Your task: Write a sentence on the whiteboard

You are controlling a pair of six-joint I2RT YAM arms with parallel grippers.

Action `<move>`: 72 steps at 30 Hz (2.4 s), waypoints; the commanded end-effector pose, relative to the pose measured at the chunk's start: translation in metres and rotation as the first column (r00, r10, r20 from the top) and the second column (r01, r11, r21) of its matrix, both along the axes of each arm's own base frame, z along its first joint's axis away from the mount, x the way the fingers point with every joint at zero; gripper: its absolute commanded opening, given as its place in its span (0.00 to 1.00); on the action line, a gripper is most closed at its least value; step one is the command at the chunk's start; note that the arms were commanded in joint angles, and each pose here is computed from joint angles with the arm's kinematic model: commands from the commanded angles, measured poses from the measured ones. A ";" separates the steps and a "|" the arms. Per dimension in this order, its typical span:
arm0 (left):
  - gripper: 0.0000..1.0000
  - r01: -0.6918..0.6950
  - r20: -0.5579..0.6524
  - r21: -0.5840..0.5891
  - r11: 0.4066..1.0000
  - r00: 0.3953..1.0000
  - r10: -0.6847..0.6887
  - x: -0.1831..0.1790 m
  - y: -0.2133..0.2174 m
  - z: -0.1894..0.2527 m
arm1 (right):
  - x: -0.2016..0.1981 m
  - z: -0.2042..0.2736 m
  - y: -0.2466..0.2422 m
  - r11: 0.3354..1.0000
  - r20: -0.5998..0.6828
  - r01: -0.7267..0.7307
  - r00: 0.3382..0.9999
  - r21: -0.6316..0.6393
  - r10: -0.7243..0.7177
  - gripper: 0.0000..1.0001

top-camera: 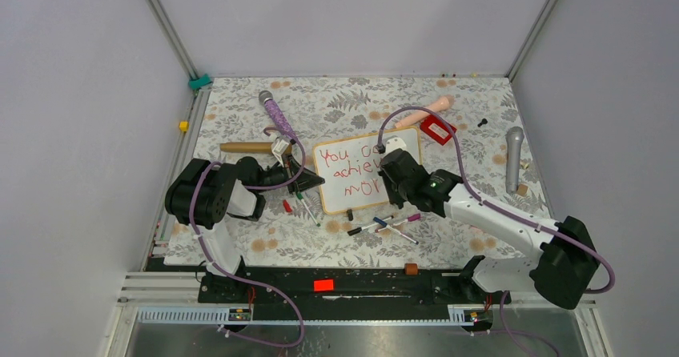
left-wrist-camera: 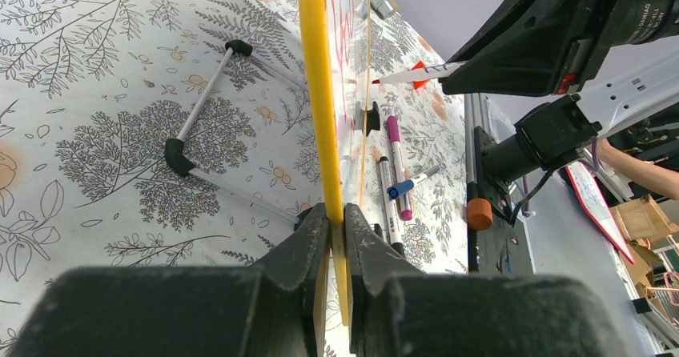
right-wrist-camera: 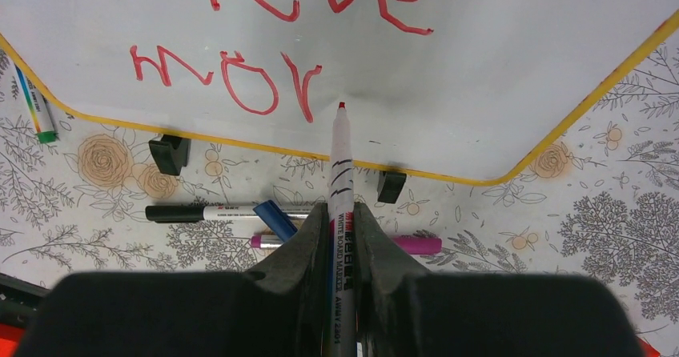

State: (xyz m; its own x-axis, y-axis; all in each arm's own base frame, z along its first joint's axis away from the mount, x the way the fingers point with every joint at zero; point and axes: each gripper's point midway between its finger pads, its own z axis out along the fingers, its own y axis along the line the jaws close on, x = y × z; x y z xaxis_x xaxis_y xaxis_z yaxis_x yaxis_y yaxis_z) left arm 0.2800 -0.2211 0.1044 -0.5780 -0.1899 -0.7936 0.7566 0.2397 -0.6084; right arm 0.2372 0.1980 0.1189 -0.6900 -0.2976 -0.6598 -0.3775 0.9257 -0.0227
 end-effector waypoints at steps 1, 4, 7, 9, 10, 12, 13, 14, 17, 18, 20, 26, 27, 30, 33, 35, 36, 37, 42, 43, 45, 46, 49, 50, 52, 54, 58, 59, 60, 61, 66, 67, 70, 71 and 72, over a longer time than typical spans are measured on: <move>0.01 0.001 0.099 0.012 1.000 0.995 -0.002 0.002 0.003 0.004 | 0.017 0.018 0.007 0.998 0.048 0.048 0.998 0.037 -0.050 0.00; 0.01 0.001 0.099 0.012 1.000 0.995 -0.002 0.002 0.003 0.004 | 0.019 0.018 0.008 0.998 0.051 0.050 0.997 0.029 -0.051 0.00; 0.01 0.002 0.102 0.012 1.000 0.995 -0.003 0.002 0.003 0.004 | 0.020 0.017 0.007 0.998 0.053 0.051 0.997 0.020 -0.052 0.00; 0.01 0.001 0.100 0.013 1.000 0.995 -0.003 0.002 0.003 0.003 | 0.021 0.016 0.007 0.998 0.054 0.053 0.997 0.014 -0.054 0.00; 0.01 0.001 0.100 0.013 1.000 0.995 -0.003 0.002 0.003 0.003 | 0.021 0.015 0.006 0.998 0.053 0.055 0.997 0.010 -0.055 0.00; 0.01 0.001 0.100 0.013 1.000 0.995 -0.003 0.002 0.003 0.003 | 0.023 0.014 0.007 0.998 0.053 0.060 0.997 0.004 -0.060 0.00; 0.01 0.001 0.100 0.013 1.000 0.995 -0.003 0.002 0.003 0.003 | 0.023 0.014 0.006 0.998 0.053 0.062 0.997 0.000 -0.062 0.00; 0.01 0.002 0.101 0.012 1.000 0.995 -0.003 0.002 0.003 0.004 | 0.024 0.013 0.006 0.998 0.055 0.066 0.996 -0.005 -0.066 0.00; 0.01 0.002 0.101 0.013 1.000 0.995 -0.003 0.002 0.003 0.004 | 0.026 0.012 0.005 0.997 0.053 0.077 0.996 -0.017 -0.076 0.00; 0.01 0.003 0.100 0.012 1.000 0.995 -0.005 0.002 0.003 0.004 | 0.026 0.011 0.003 0.996 0.051 0.081 0.996 -0.025 -0.080 0.00; 0.01 0.004 0.102 0.012 1.000 0.995 -0.005 0.002 0.003 0.004 | 0.027 0.011 0.001 0.995 0.054 0.093 0.994 -0.036 -0.091 0.00; 0.01 0.001 0.100 0.013 1.000 0.995 -0.002 0.002 0.003 0.003 | 0.027 0.009 -0.011 0.990 0.053 0.125 0.991 -0.070 -0.121 0.00; 0.01 0.002 0.100 0.013 1.000 0.995 -0.003 0.002 0.003 0.003 | 0.028 0.010 -0.013 0.989 0.055 0.129 0.991 -0.069 -0.125 0.00; 0.01 0.001 0.097 0.013 1.000 0.995 -0.002 0.002 0.003 0.003 | 0.030 0.012 -0.015 0.989 0.061 0.135 0.990 -0.067 -0.131 0.00; 0.01 0.001 0.099 0.012 1.000 0.995 -0.002 0.002 0.003 0.003 | 0.032 0.014 -0.014 0.989 0.061 0.133 0.990 -0.063 -0.129 0.00; 0.01 0.001 0.097 0.013 1.000 0.995 -0.003 0.002 0.003 0.003 | 0.034 0.017 -0.011 0.990 0.062 0.125 0.991 -0.059 -0.121 0.00; 0.01 0.003 0.097 0.013 1.000 0.995 -0.004 0.002 0.003 0.003 | 0.036 0.018 -0.009 0.991 0.064 0.122 0.991 -0.059 -0.118 0.00; 0.01 0.002 0.097 0.012 1.000 0.995 -0.003 0.002 0.003 0.003 | 0.037 0.019 -0.008 0.991 0.064 0.119 0.991 -0.058 -0.115 0.00; 0.01 0.003 0.096 0.013 1.000 0.995 -0.004 0.002 0.003 0.003 | 0.042 0.026 0.001 0.995 0.073 0.094 0.993 -0.036 -0.091 0.00; 0.01 0.004 0.097 0.013 1.000 0.995 -0.005 0.002 0.003 0.003 | 0.042 0.026 0.003 0.996 0.073 0.086 0.994 -0.030 -0.083 0.00; 0.01 0.001 0.101 0.013 1.000 0.995 -0.002 0.002 0.003 0.003 | 0.041 0.025 0.006 0.997 0.062 0.075 0.995 -0.020 -0.073 0.00; 0.01 0.000 0.101 0.012 1.000 0.995 -0.001 0.002 0.003 0.004 | 0.040 0.024 0.007 0.997 0.058 0.072 0.996 -0.016 -0.071 0.00; 0.01 0.001 0.099 0.012 1.000 0.995 -0.002 0.002 0.003 0.003 | 0.037 0.020 0.009 0.998 0.042 0.061 0.997 -0.004 -0.061 0.00; 0.01 0.001 0.100 0.012 1.000 0.995 -0.002 0.002 0.003 0.003 | 0.035 0.018 0.010 0.998 0.036 0.057 0.998 0.002 -0.057 0.00; 0.01 0.001 0.100 0.012 1.000 0.995 -0.003 0.002 0.003 0.003 | 0.033 0.016 0.012 0.999 0.027 0.048 0.998 0.015 -0.048 0.00; 0.01 0.001 0.097 0.013 1.000 0.995 -0.002 0.002 0.003 0.003 | 0.030 0.014 0.014 0.999 0.017 0.039 0.999 0.026 -0.040 0.00; 0.01 0.001 0.098 0.013 1.000 0.995 -0.003 0.002 0.003 0.003 | 0.025 0.009 0.013 0.999 -0.001 0.041 0.999 0.033 -0.041 0.00; 0.01 0.002 0.099 0.013 1.000 0.995 -0.003 0.002 0.003 0.003 | 0.024 0.007 0.012 0.999 -0.006 0.041 0.999 0.034 -0.041 0.00; 0.01 0.001 0.098 0.012 1.000 0.995 -0.003 0.002 0.003 0.003 | 0.022 0.005 0.011 0.999 -0.012 0.043 0.999 0.031 -0.043 0.00; 0.01 0.000 0.100 0.013 1.000 0.995 -0.001 0.003 0.003 0.003 | 0.021 0.002 0.010 0.999 -0.020 0.046 0.999 0.025 -0.045 0.00; 0.01 0.001 0.096 0.013 1.000 0.995 -0.002 0.002 0.003 0.002 | 0.014 -0.010 -0.001 0.997 -0.050 0.070 0.996 -0.024 -0.071 0.00; 0.01 0.000 0.096 0.013 1.000 0.995 -0.001 0.003 0.003 0.002 | 0.014 -0.011 -0.003 0.997 -0.049 0.075 0.996 -0.028 -0.076 0.00; 0.01 0.001 0.097 0.013 1.000 0.995 -0.002 0.002 0.003 0.002 | 0.014 -0.012 -0.008 0.995 -0.045 0.087 0.995 -0.045 -0.089 0.00; 0.01 0.000 0.098 0.013 1.000 0.995 -0.001 0.003 0.003 0.003 | 0.013 -0.013 -0.009 0.995 -0.045 0.089 0.995 -0.055 -0.091 0.00; 0.01 0.000 0.097 0.013 1.000 0.995 -0.001 0.002 0.003 0.002 | 0.013 -0.013 -0.011 0.993 -0.046 0.093 0.994 -0.065 -0.096 0.00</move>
